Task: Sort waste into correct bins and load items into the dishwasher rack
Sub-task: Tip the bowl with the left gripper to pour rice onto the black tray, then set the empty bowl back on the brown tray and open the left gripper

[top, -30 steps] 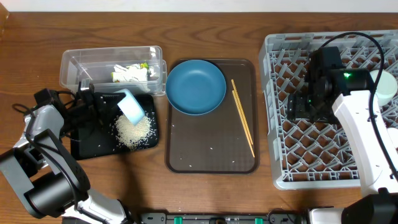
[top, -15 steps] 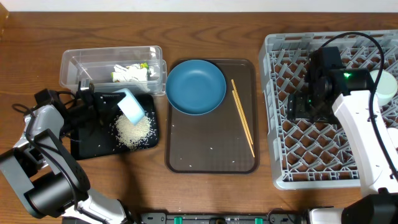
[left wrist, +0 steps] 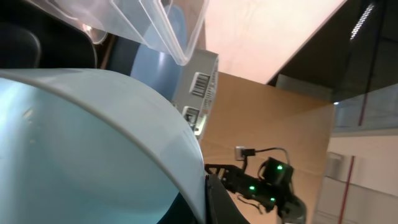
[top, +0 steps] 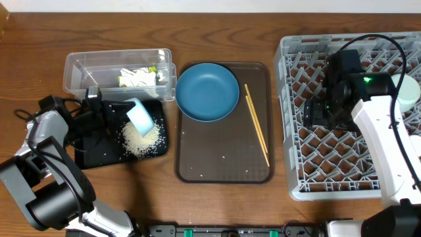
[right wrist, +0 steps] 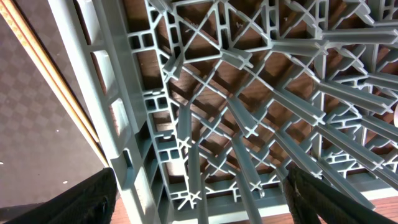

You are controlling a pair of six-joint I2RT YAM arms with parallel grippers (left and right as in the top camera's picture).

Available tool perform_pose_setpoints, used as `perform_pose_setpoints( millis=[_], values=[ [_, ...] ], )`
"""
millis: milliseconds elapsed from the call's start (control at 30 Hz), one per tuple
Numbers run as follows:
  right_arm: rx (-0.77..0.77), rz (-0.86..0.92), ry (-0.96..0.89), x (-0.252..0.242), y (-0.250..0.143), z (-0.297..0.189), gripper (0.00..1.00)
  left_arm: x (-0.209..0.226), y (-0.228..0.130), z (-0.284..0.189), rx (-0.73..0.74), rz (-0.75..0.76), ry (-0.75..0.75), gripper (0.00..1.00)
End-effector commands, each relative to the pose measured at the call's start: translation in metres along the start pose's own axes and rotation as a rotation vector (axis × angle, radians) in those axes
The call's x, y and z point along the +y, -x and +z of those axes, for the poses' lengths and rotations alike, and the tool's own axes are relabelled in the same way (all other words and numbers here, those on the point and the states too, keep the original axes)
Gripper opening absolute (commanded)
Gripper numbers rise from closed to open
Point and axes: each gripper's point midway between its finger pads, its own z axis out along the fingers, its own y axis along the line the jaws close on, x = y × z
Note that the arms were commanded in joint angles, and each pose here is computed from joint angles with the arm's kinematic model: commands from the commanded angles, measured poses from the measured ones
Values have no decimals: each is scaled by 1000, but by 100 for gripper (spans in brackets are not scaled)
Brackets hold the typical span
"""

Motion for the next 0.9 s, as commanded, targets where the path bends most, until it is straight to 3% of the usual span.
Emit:
perform_pose_setpoints(
  millis=[0,100,233,467,700,867],
  values=[
    [5,5,3,0,-1,0,85,-23,-2,-2,8,93,-101,6],
    [8,4,2,0,-2,0,85,-31,-6,0,22,120,-126,6],
    [8,4,2,0,-2,0,85,-8,-5,2,9,37,6,6],
    [16,4,0,-1,-4,0,85,-21,-28,10,39,167,76,6],
    [15,4,0,-1,-4,0,85,-23,-60,9,-14,368,427,6],
    [15,4,0,-1,-4,0,85,-24,-93,25,30,514,588,6]
  ],
)
